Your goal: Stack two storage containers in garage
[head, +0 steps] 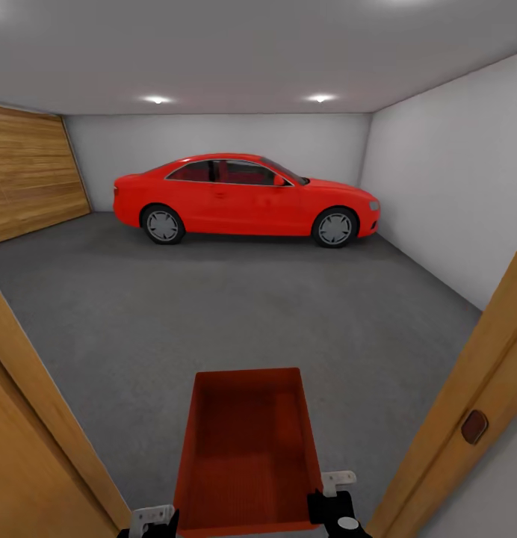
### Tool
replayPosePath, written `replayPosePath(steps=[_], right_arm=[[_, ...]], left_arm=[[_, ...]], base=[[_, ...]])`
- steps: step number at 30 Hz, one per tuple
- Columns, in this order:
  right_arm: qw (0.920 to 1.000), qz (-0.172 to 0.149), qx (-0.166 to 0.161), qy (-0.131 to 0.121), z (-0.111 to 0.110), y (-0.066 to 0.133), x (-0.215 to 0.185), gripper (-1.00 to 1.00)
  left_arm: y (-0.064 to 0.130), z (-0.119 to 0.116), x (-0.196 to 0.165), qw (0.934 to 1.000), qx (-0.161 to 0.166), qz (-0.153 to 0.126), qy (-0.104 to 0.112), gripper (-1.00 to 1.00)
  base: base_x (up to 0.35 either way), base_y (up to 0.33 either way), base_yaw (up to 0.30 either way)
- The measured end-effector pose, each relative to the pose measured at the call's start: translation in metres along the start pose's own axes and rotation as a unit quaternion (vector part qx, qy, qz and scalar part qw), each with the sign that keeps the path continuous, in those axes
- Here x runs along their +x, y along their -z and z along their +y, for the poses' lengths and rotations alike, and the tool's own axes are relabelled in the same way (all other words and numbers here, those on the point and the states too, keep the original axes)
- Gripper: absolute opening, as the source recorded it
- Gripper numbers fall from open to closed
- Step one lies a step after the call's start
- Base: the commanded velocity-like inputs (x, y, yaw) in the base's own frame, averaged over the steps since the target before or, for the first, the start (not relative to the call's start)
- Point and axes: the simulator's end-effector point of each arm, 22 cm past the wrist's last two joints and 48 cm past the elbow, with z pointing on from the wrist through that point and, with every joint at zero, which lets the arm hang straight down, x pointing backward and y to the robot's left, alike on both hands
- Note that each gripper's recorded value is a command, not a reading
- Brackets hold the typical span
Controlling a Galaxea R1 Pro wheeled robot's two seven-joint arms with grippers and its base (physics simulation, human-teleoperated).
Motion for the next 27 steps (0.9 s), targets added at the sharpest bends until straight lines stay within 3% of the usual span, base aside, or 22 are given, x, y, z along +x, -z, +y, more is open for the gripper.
replayPosePath(steps=[27], right_arm=[[1.0,0.0,0.0,0.0,0.0,0.0,-0.0002,-1.0]], left_arm=[[0.0,0.0,0.0,1.0,0.0,0.0,0.0,-1.0]], base=[[0.071,0.0,0.0]])
